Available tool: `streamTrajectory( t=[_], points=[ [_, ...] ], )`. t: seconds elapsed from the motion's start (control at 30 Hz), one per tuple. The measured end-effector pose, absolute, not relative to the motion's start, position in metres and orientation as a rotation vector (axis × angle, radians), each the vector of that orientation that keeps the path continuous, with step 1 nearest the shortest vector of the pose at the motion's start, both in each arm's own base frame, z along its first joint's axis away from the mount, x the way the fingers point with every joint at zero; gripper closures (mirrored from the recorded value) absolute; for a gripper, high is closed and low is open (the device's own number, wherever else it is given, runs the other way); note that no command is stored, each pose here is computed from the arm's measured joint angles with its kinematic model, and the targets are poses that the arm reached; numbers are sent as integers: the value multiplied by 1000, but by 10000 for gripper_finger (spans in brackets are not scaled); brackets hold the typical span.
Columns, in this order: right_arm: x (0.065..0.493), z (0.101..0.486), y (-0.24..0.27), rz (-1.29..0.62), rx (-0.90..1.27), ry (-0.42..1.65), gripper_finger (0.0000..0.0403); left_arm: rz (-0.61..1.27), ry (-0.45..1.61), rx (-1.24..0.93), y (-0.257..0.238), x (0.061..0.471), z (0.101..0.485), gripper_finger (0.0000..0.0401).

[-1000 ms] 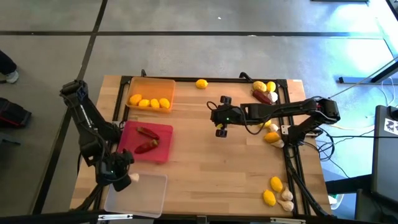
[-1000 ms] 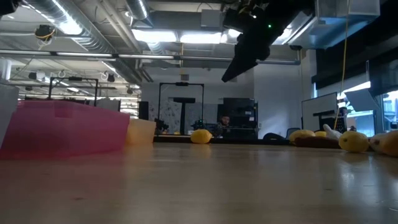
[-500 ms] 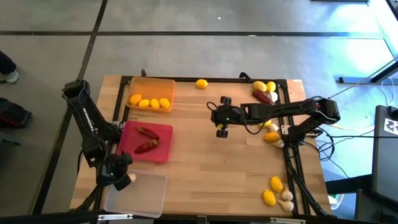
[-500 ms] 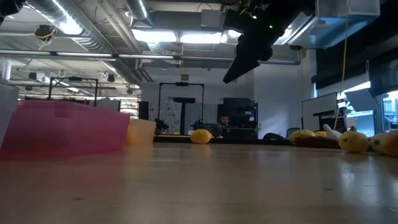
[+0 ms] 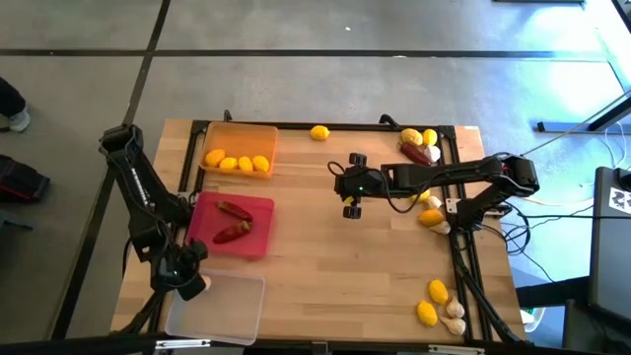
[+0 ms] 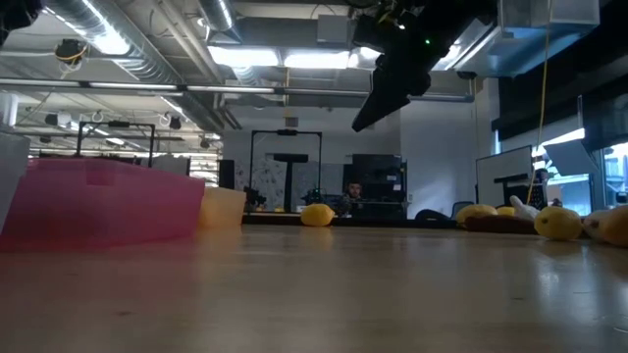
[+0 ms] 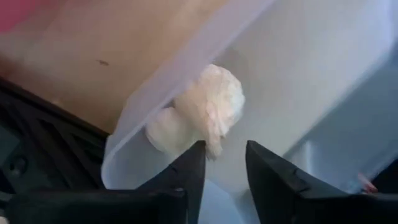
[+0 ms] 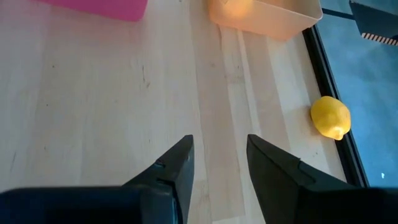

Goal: Sort produce into baskets
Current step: Put the garlic into the transparent bin, then put the lemon into the yellow bin

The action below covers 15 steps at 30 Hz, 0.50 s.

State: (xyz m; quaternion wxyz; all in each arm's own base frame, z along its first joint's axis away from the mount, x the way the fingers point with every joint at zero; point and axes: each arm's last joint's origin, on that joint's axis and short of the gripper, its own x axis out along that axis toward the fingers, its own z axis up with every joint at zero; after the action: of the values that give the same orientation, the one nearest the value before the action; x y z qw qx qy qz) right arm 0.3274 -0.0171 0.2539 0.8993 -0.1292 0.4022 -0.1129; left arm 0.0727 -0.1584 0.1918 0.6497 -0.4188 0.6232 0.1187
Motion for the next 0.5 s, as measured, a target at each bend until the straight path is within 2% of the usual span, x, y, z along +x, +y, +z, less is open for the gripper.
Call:
streamTrajectory(
  t=[0.13,0.33,0.5],
  points=[
    [328,254,-16,-207,-257,831,261,262,1384,-1024,-151,70,201,268],
    [328,254,-15,-180,-235,826,260,213,1190,-1125,-138,70,217,258],
    [328,254,-15,-174,-203,821,230,140,959,-1092,-126,70,229,249]
  ],
)
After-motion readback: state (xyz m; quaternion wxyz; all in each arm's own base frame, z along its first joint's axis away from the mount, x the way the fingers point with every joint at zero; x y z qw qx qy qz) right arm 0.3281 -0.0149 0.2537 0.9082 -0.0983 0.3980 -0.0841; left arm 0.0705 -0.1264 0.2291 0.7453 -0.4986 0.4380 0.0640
